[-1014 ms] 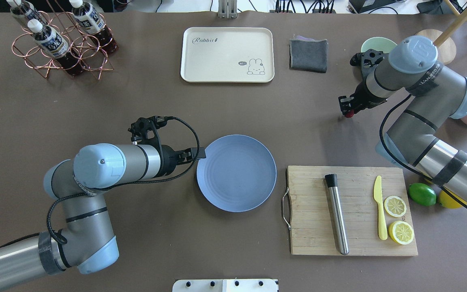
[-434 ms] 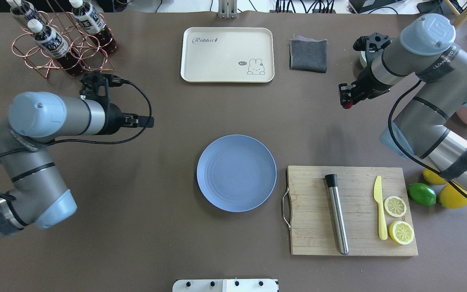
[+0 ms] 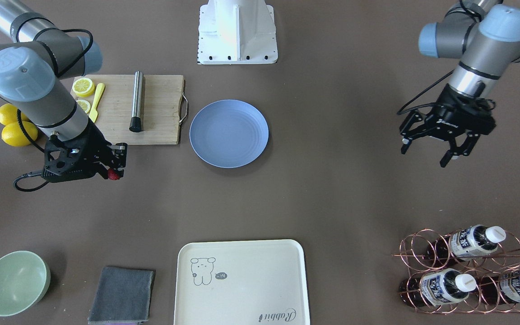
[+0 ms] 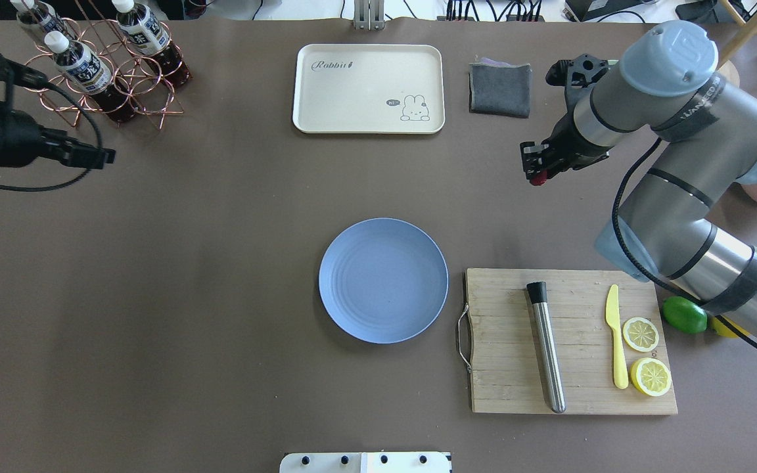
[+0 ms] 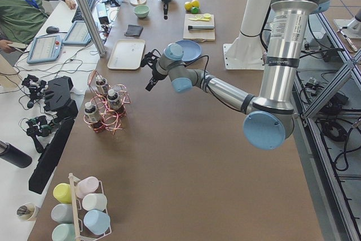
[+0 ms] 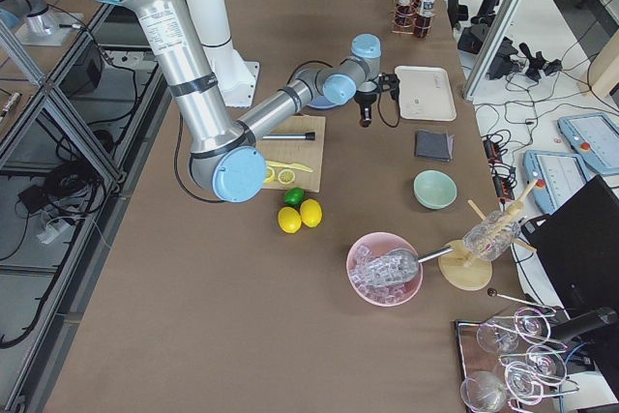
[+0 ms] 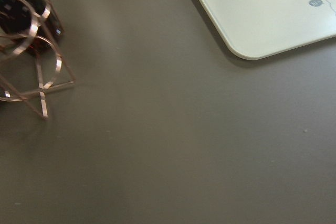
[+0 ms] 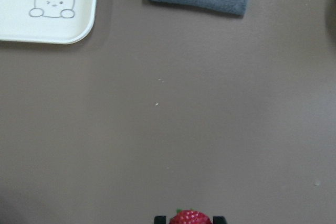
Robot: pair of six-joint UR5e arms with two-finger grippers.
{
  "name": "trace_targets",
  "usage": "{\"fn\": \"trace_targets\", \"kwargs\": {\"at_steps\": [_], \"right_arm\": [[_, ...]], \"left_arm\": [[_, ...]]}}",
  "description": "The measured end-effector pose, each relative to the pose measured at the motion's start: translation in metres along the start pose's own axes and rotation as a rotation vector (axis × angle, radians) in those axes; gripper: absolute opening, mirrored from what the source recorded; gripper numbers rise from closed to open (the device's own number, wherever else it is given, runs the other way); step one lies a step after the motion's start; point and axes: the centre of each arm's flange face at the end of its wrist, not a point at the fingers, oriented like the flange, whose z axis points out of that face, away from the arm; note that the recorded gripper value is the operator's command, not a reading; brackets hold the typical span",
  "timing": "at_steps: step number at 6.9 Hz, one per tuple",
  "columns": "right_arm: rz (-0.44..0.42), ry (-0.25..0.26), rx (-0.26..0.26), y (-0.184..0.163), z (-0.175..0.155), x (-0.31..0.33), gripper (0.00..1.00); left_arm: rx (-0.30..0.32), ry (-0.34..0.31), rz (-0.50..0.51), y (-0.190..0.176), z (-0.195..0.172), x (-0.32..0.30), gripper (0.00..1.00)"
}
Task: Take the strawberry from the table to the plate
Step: 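Lift the strawberry with the right gripper while the left arm withdraws, then carry the strawberry over the blue plate with the right gripper and lower it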
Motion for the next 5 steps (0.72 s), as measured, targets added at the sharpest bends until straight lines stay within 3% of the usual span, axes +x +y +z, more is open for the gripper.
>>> {"fn": "trace_targets", "kwargs": {"at_steps": [2, 5], "right_arm": [[0.016, 0.015, 0.019, 0.029, -0.013, -0.087, 0.0], [-0.021, -0.009, 0.04, 0.089, -0.002, -0.19, 0.0]], "left_arm": [[0.001, -0.031, -0.009, 0.005, -0.027, -0.076, 0.98], [-0.147, -0.094, 0.002, 0.02, -0.06, -0.205, 0.98]]}}
